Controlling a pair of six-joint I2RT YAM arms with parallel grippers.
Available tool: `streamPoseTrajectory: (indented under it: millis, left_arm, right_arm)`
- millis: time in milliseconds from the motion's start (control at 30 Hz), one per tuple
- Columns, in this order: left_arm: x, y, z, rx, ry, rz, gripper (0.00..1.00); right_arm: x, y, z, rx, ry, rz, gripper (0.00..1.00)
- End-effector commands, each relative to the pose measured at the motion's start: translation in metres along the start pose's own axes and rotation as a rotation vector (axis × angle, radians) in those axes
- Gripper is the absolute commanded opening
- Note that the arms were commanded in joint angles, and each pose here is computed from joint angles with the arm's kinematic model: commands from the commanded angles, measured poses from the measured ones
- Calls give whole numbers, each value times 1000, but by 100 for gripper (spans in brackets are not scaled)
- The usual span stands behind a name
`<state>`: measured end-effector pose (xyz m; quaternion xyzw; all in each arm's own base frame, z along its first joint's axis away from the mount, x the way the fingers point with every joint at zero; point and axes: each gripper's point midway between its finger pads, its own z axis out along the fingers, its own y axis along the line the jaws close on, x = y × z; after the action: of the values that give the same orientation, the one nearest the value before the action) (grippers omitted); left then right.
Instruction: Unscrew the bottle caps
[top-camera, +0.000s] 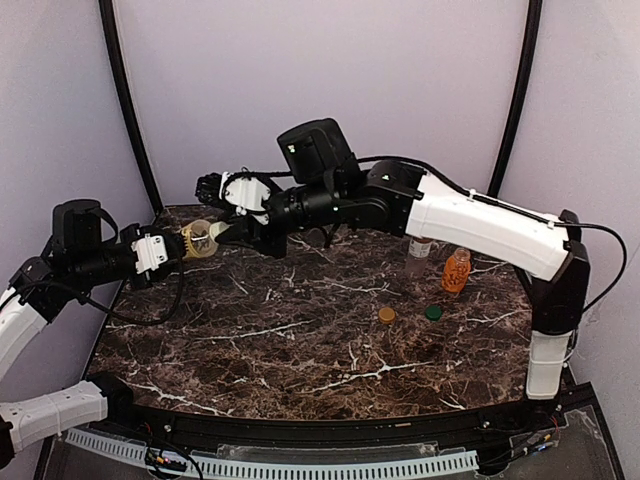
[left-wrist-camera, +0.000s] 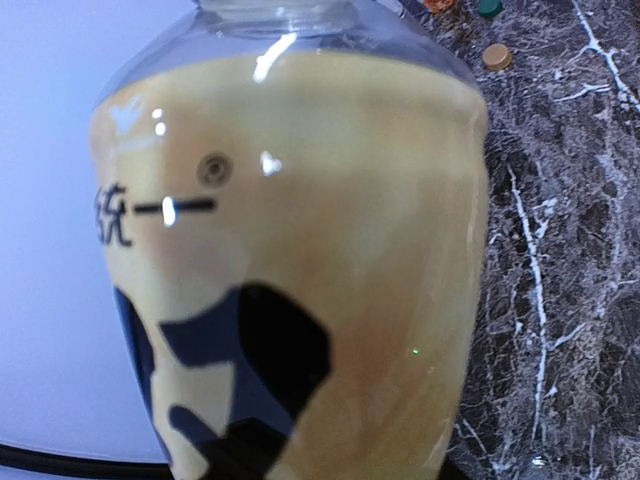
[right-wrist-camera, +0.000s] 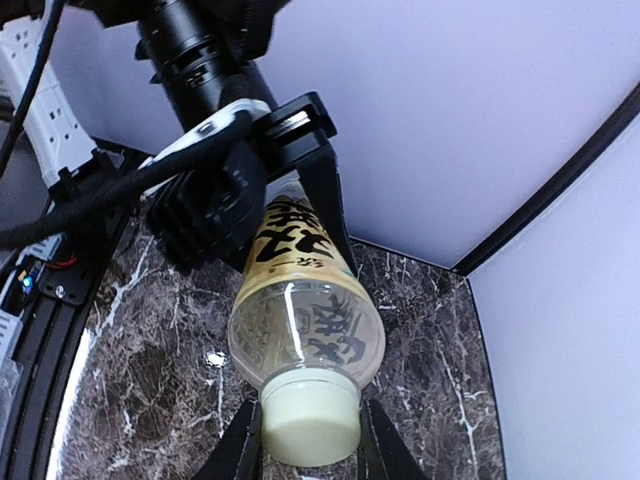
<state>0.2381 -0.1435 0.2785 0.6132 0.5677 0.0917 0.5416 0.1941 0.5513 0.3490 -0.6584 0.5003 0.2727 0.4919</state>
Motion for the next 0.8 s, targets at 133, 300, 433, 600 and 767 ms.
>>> streamPoseTrajectory:
  millis: [133,300,433,600,767]
  left_arm:
    - [-64,-46,-26,316,-313,-171,35]
    - [-70,-55,-31,377,-348,-223,36]
    - [-70,-55,-30,375,-344,-225,36]
    - [-64,-52,-27,345,-315,-228,36]
    - [-59,-48,-21,306,-293,-235,36]
  right_arm:
    - [24,50,11,-27,76,-581,0]
    - [34,52,15,-11,146,-696,0]
    - [41,46,16,25,196,-731,7]
    - [24,32,6,116,165,-670,61]
    - [4,25,-21,185,85,-601,80]
